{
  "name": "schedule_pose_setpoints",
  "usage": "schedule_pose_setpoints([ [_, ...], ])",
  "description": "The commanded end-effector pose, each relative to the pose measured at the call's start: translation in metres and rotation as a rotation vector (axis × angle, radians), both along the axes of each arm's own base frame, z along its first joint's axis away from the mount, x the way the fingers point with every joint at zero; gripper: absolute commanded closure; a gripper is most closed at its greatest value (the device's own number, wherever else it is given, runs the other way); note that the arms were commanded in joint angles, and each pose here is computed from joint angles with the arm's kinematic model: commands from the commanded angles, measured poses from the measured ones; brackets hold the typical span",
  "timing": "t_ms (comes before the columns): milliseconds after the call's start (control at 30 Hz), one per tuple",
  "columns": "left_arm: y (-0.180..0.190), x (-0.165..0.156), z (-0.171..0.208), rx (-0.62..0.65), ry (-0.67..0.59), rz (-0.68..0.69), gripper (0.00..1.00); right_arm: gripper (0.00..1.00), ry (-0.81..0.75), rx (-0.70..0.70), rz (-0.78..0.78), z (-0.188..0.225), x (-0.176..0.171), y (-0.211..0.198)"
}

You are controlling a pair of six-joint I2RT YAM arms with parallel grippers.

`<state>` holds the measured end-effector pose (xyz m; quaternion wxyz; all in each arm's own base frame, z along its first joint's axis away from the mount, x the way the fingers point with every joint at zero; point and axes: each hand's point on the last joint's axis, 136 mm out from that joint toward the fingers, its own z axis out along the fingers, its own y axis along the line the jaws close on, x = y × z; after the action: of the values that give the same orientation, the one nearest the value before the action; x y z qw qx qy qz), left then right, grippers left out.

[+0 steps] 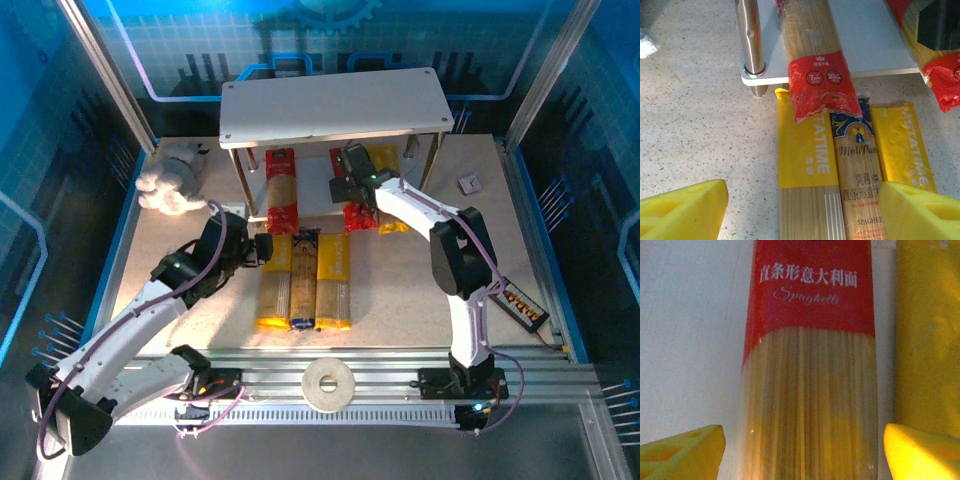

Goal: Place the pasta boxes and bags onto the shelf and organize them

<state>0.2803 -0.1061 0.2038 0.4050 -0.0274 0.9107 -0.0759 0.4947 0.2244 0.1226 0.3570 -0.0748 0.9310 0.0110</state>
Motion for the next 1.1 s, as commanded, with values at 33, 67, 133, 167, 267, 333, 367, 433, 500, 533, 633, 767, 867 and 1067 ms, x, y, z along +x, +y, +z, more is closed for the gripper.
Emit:
schedule_pose_setpoints([
  [33, -0.001, -0.008, -0.011, -0.035, 0.035, 0.0, 0.19, 0.08, -0.128, 0.114, 0.041, 0.067, -0.006, 0.003],
  [67, -0.003, -0.009, -0.012, -0.039, 0.037, -0.004, 0.17, 0.07, -0.132, 0.118, 0.048, 0.072, -0.01, 0.003],
  [133, -0.005, -0.011, -0.017, -0.042, 0.05, -0.013, 0.18, 0.07, -0.14, 0.125, 0.065, 0.085, -0.026, 0.002],
  [167, -0.007, -0.012, -0.019, -0.044, 0.057, -0.018, 0.18, 0.07, -0.139, 0.125, 0.077, 0.089, -0.035, 0.003],
  [267, -0.011, -0.016, -0.029, -0.046, 0.086, -0.024, 0.19, 0.07, -0.101, 0.121, 0.114, 0.092, -0.075, 0.005],
  [333, -0.016, -0.02, -0.038, -0.048, 0.112, -0.029, 0.19, 0.07, -0.037, 0.122, 0.13, 0.081, -0.107, 0.005],
  [367, -0.017, -0.023, -0.044, -0.044, 0.13, -0.03, 0.19, 0.07, -0.01, 0.134, 0.148, 0.077, -0.125, 0.007],
  [433, -0.021, -0.027, -0.058, -0.03, 0.172, -0.026, 0.2, 0.07, 0.044, 0.131, 0.164, 0.065, -0.157, 0.006],
  [500, -0.023, -0.032, -0.075, -0.006, 0.22, -0.013, 0.2, 0.07, 0.091, 0.141, 0.166, 0.055, -0.184, 0.002],
  [533, -0.024, -0.033, -0.082, 0.002, 0.239, -0.004, 0.2, 0.07, 0.111, 0.153, 0.165, 0.051, -0.194, 0.0],
  [633, -0.027, -0.035, -0.104, 0.01, 0.298, 0.022, 0.19, 0.07, 0.136, 0.186, 0.162, 0.048, -0.214, -0.008],
  [767, -0.028, -0.031, -0.126, 0.015, 0.324, 0.06, 0.18, 0.07, 0.105, 0.206, 0.166, 0.058, -0.224, -0.016],
  [867, -0.031, -0.025, -0.138, 0.018, 0.33, 0.07, 0.18, 0.06, 0.076, 0.196, 0.166, 0.066, -0.225, -0.022],
  [1067, -0.042, -0.018, -0.162, 0.01, 0.372, 0.074, 0.14, 0.06, 0.041, 0.195, 0.163, 0.071, -0.228, -0.03],
])
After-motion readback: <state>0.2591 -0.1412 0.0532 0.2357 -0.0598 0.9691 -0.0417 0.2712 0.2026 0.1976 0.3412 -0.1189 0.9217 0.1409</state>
